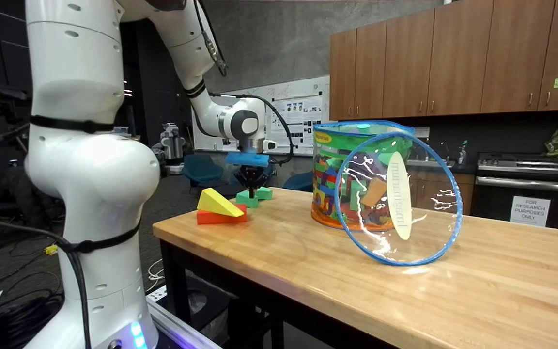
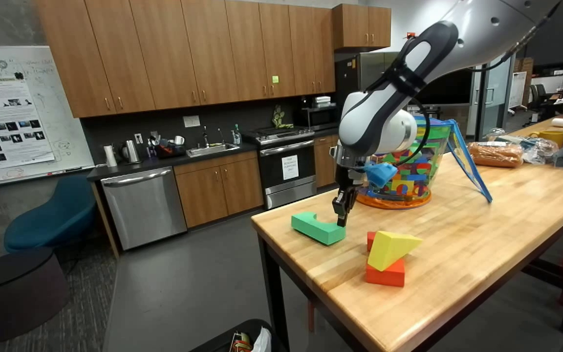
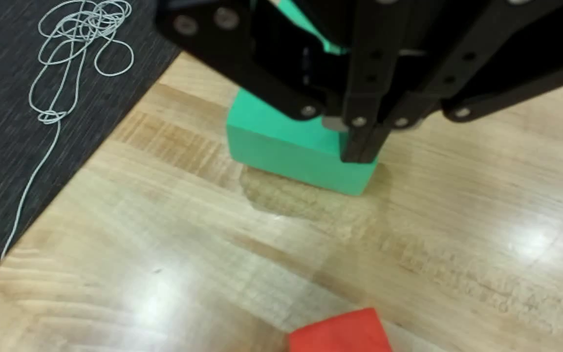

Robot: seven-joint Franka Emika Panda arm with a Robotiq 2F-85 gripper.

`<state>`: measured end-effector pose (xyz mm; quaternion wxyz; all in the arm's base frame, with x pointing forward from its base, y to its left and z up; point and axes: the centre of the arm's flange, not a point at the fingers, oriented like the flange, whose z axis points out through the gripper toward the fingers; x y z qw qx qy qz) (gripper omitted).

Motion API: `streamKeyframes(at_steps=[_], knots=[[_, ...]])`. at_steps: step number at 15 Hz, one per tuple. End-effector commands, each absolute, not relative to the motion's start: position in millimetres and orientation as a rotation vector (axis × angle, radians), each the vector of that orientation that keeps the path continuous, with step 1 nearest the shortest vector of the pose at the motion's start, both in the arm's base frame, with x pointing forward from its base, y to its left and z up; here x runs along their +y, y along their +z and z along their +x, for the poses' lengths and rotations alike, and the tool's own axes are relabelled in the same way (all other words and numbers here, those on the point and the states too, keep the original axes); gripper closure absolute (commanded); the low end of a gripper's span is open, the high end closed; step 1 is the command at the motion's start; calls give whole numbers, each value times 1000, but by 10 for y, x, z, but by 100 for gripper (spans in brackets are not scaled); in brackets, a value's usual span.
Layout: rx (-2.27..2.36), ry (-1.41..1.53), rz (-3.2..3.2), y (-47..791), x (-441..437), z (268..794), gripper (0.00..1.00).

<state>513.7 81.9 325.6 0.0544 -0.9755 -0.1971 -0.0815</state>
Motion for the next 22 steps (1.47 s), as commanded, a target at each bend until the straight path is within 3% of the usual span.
streamKeyframes(at_steps=[1, 10, 22], knots=[[-538, -300, -3021, 3193, 585, 5367, 100], [-396, -310, -3007, 3363, 374, 5512, 100], [-475, -5, -2947, 3595, 609, 5231, 100]])
